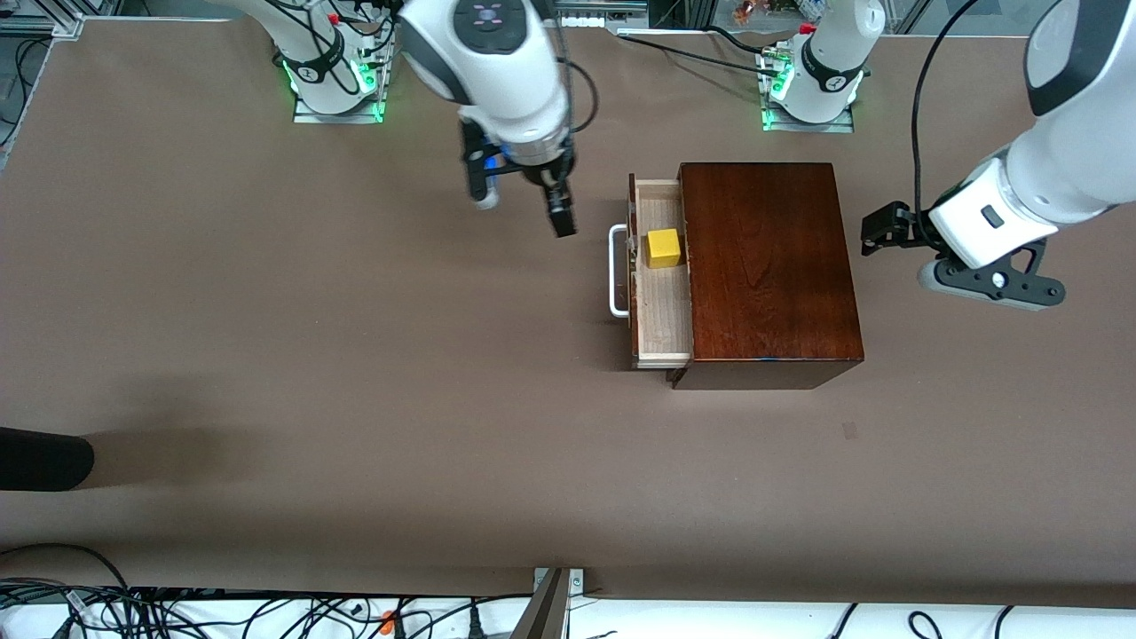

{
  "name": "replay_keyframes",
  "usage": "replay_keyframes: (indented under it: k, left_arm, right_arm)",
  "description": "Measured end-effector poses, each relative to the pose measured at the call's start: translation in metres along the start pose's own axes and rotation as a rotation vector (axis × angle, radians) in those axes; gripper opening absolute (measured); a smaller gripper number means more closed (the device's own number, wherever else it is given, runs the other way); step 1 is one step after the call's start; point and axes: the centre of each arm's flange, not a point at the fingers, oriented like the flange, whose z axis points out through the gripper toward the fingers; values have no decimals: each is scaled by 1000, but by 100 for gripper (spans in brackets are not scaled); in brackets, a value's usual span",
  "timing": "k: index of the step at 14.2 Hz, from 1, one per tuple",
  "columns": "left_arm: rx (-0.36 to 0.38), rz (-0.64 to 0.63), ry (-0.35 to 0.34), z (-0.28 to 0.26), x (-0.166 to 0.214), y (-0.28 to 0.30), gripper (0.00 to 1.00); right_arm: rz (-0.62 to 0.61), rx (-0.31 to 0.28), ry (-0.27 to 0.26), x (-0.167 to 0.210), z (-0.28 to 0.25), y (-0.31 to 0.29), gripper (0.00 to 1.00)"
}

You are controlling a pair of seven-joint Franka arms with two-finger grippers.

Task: Open drawer, take yellow block, close drawer
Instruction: 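Reach the right gripper into the drawer and grasp the yellow cube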

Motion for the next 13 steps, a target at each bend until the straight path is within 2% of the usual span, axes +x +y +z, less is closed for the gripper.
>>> replay_keyframes:
  k: [4,7,10,13]
  left_arm:
    - [9,0,14,-7,-11,3,100]
    - [9,14,11,-6,-12,1,100]
    - [9,27,9,-4,-12,-1,100]
    - [10,67,7,-5,-16,-20,100]
  right_arm:
    - [144,-4,-54,-59,17,12,100]
    - [194,34,-86,-86,30,6,100]
    - [201,74,-80,-99,61,2,100]
    - [162,106,-35,-103,94,3,100]
